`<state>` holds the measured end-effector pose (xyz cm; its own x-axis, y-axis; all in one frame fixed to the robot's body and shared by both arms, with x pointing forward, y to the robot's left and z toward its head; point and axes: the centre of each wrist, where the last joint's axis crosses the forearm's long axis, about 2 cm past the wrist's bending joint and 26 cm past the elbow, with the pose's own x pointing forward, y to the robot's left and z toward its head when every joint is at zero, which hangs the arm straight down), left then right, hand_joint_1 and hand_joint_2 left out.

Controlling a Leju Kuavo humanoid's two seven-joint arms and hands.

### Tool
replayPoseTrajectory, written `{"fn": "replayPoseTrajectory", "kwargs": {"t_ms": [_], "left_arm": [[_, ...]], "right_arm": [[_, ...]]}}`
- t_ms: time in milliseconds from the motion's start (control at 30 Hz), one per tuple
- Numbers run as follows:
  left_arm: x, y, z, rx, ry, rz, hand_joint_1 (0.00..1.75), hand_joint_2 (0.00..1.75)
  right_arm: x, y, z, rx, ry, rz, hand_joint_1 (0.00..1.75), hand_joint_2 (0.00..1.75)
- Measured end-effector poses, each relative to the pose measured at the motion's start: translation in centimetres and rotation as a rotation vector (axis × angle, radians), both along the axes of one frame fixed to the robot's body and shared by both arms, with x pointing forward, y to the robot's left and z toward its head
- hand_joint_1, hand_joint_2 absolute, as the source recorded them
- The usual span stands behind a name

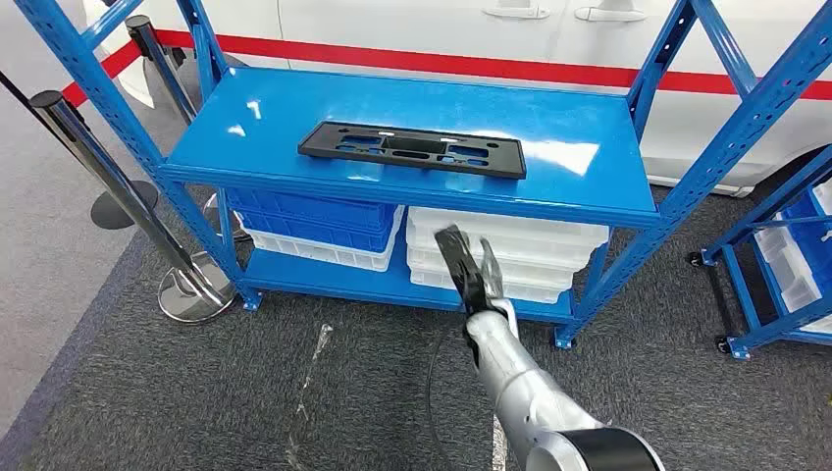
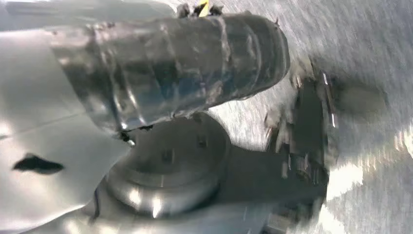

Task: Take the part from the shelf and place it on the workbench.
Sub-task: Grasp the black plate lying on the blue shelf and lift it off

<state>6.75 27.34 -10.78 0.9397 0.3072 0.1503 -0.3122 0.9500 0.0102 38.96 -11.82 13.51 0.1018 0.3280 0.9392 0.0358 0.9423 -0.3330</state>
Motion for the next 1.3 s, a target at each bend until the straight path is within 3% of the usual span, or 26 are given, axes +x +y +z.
{"fn": "replayPoseTrajectory", "kwargs": {"t_ms": [167, 400, 567, 733, 933, 1133, 1300], "left_arm": [[0.0, 0.0, 0.0, 0.010, 0.002, -0.019, 0.00, 0.00], [-0.3, 0.4, -0.1, 0.049, 0.030, -0.041, 0.00, 0.00], [-0.4, 0.4, -0.1, 0.024, 0.047, -0.025, 0.00, 0.00], [-0.5, 0.3, -0.1, 0.013, 0.029, -0.027, 0.00, 0.00], [-0.4, 0.4, -0.1, 0.038, 0.020, -0.089, 0.00, 0.00], [-0.5, 0.4, -0.1, 0.022, 0.027, -0.108, 0.00, 0.00], [-0.5, 0.5, -0.1, 0.013, 0.030, -0.099, 0.00, 0.00]], "right_arm": [[0.8, 4.4, 5.8, -0.092, -0.217, 0.155, 0.00, 0.00], [-1.2, 9.9, 10.0, -0.256, -0.462, 0.375, 0.00, 0.00], [-2.7, 13.3, 14.1, -0.300, -0.616, 0.460, 0.00, 0.00], [-4.3, 15.2, 15.1, -0.390, -0.731, 0.531, 0.00, 0.00], [-5.0, 15.5, 14.5, -0.576, -0.970, 0.527, 0.00, 0.00], [-4.3, 15.0, 13.3, -0.832, -0.906, 0.585, 0.00, 0.00], [-3.3, 15.0, 14.5, -1.116, -0.885, 0.621, 0.00, 0.00]]}}
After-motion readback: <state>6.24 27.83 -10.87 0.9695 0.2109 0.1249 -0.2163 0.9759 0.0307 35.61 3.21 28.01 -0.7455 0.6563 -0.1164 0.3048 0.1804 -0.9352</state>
